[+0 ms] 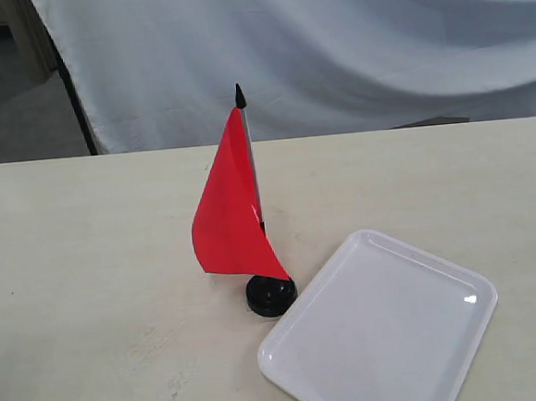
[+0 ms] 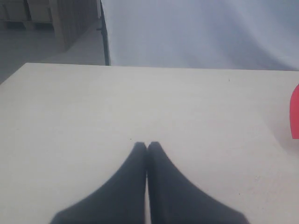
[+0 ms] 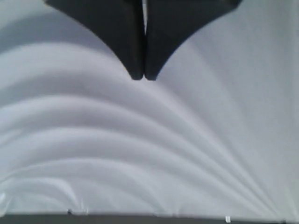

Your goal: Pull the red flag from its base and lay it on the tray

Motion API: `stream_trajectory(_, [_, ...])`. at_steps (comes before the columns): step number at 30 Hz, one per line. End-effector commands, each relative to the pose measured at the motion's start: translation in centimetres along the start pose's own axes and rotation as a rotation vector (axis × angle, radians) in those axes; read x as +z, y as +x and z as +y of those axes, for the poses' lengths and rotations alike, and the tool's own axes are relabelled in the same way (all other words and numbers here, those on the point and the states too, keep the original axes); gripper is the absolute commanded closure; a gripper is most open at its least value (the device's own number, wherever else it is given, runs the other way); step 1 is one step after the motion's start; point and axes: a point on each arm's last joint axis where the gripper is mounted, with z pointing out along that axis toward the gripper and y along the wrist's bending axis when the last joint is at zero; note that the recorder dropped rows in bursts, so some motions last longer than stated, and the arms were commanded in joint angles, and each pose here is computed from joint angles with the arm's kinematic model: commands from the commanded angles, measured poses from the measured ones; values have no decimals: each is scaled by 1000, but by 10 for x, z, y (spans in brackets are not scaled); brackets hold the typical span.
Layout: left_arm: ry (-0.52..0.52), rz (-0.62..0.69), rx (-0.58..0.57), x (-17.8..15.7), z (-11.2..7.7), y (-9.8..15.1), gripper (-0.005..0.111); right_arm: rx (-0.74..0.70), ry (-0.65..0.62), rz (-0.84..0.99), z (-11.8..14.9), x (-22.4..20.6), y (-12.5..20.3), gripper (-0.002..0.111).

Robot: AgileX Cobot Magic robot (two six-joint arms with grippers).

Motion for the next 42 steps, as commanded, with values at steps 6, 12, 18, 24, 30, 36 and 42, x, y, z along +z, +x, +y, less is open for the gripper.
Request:
stream_trajectory(6, [9, -8, 3, 0, -1, 0, 107, 399, -31, -107, 1, -1, -9, 108])
stream_trajectory(12, [9, -8, 3, 0, -1, 0, 107, 397, -47, -168, 1, -2, -15, 108])
stream_trajectory(18, [9, -8, 3, 0, -1, 0, 107, 356, -113, -119, 8, 10, -10, 108])
stream_trajectory(24, [9, -8, 3, 0, -1, 0, 107, 340, -161, -31, 13, 35, 6, 108])
stream_trajectory(30, [9, -8, 3, 0, -1, 0, 107, 265, -329, 101, 30, 76, 27, 108])
stream_trajectory(36, [9, -8, 3, 0, -1, 0, 107, 206, -618, 358, 53, 115, 79, 108])
stream_trajectory(42, [9, -8, 3, 0, -1, 0, 107, 25, -599, 595, 64, 119, 169, 108])
